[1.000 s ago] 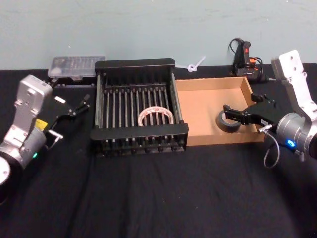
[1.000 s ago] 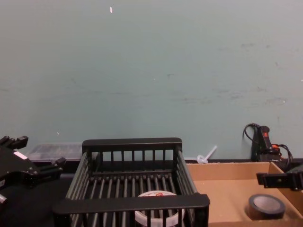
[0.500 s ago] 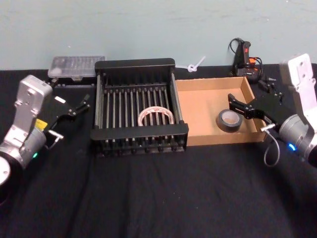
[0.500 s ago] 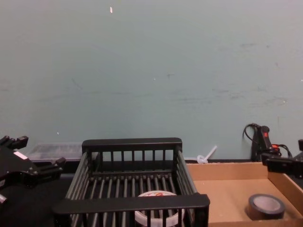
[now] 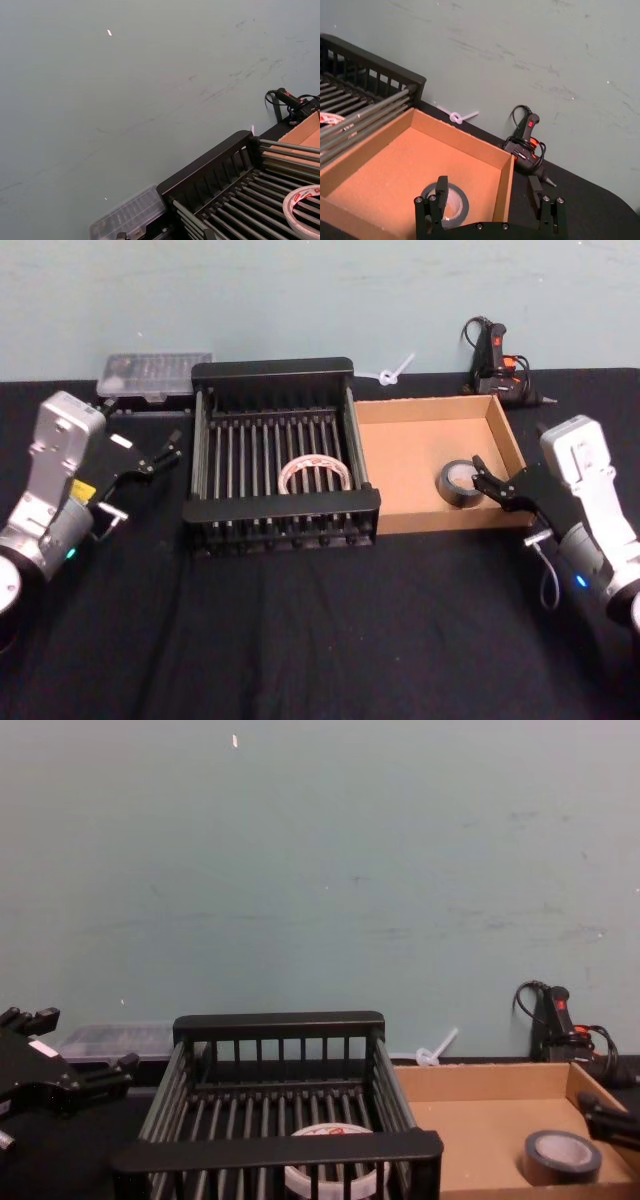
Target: Pick up the white tape and place it into the black box , Pick up the silver tape and place it into the brown box.
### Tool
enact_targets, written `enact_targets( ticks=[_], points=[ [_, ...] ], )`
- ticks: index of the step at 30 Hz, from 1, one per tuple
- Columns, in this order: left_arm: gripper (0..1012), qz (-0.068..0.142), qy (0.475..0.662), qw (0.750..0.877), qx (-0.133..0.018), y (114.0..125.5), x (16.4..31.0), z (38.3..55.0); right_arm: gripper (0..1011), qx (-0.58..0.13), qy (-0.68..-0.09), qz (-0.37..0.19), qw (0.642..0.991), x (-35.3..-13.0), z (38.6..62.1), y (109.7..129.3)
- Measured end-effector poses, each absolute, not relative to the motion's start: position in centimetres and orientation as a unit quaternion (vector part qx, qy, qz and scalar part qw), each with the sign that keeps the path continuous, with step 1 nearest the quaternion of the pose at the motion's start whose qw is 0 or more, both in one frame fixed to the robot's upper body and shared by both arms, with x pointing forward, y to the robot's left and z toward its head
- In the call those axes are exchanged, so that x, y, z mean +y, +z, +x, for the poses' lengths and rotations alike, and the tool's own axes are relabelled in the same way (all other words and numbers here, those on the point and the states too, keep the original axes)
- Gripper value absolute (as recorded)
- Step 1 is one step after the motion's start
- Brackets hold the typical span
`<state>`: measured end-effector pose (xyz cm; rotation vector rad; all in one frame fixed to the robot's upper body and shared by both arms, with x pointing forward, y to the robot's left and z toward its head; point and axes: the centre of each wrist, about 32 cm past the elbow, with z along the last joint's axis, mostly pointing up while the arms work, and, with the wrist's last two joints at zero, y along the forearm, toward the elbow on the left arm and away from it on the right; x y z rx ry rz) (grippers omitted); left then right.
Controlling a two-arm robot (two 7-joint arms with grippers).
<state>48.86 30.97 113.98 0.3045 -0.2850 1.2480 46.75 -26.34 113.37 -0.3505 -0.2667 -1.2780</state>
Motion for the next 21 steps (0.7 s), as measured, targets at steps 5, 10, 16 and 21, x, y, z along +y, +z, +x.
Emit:
enact_targets(
  ticks=[5, 10, 16, 21],
  points=[
    [1001, 0.141, 0.58, 0.791, -0.132, 113.98, 30.96, 48.86, 1002, -0.125, -0.598, -0.162, 0.775, -26.37, 46.48, 112.74],
    [1001, 0.141, 0.58, 0.791, -0.132, 113.98, 30.97, 48.86, 1002, -0.125, -0.598, -0.162, 0.775, -26.38, 46.5, 112.77],
    [1002, 0.142, 0.58, 0.791, -0.132, 113.98, 30.97, 48.86, 1002, -0.126, -0.597, -0.162, 0.775, -26.38, 46.51, 112.81],
    [1001, 0.141, 0.58, 0.791, -0.132, 113.98, 30.97, 48.86, 1003, -0.126, -0.597, -0.162, 0.776, -26.38, 46.52, 112.84]
  ],
)
